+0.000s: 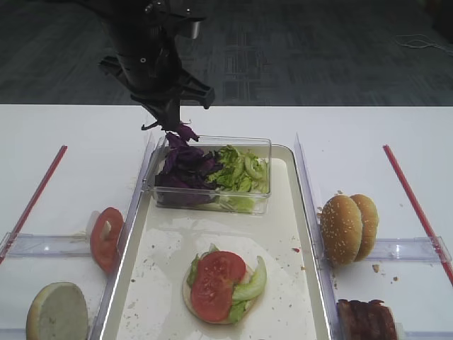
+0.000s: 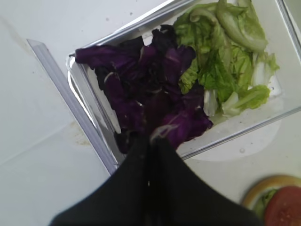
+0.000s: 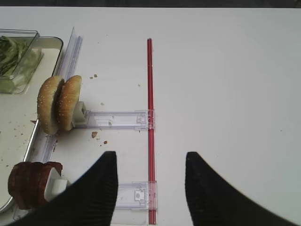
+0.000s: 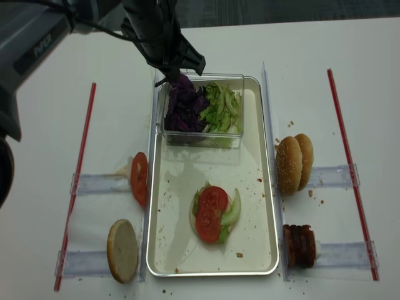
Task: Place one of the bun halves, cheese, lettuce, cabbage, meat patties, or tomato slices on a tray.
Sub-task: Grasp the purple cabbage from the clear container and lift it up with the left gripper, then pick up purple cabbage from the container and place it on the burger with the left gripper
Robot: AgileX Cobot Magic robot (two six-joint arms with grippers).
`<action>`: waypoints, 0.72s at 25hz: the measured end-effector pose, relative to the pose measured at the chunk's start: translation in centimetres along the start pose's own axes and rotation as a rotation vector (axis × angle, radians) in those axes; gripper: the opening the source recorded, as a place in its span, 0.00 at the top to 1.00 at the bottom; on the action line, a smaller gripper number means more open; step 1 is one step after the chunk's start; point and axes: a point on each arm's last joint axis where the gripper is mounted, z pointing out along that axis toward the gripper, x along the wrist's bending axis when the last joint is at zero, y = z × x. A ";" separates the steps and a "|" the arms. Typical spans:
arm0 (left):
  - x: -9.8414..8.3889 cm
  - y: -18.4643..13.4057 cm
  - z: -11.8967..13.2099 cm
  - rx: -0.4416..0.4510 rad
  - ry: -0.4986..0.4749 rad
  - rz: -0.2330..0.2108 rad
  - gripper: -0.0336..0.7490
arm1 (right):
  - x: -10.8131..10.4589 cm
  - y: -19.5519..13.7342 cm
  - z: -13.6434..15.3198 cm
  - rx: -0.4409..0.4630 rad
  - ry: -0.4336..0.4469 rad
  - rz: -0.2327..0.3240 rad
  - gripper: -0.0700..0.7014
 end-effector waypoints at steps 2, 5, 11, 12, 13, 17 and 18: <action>0.0 -0.2 0.0 0.019 -0.001 -0.006 0.92 | 0.0 0.0 0.0 0.000 0.000 0.000 0.42; 0.0 -0.6 0.0 0.065 0.000 -0.010 0.92 | 0.0 0.0 0.0 0.000 0.000 0.000 0.42; 0.0 -0.9 -1.2 0.072 0.002 -0.009 0.92 | 0.0 0.0 0.0 0.000 0.000 0.000 0.42; 0.0 -1.0 -1.6 0.064 0.001 -0.010 0.92 | 0.0 0.0 0.0 0.000 0.000 0.000 0.42; 0.0 -1.0 -1.9 0.059 0.001 -0.010 0.92 | 0.0 0.0 0.0 0.000 0.000 0.000 0.42; 0.1 -1.1 -2.7 0.043 0.001 -0.010 0.92 | 0.0 0.0 0.0 0.000 0.000 0.000 0.42; 0.0 -1.2 -2.8 0.042 -0.003 -0.012 0.92 | 0.0 0.0 0.0 0.000 0.000 0.000 0.42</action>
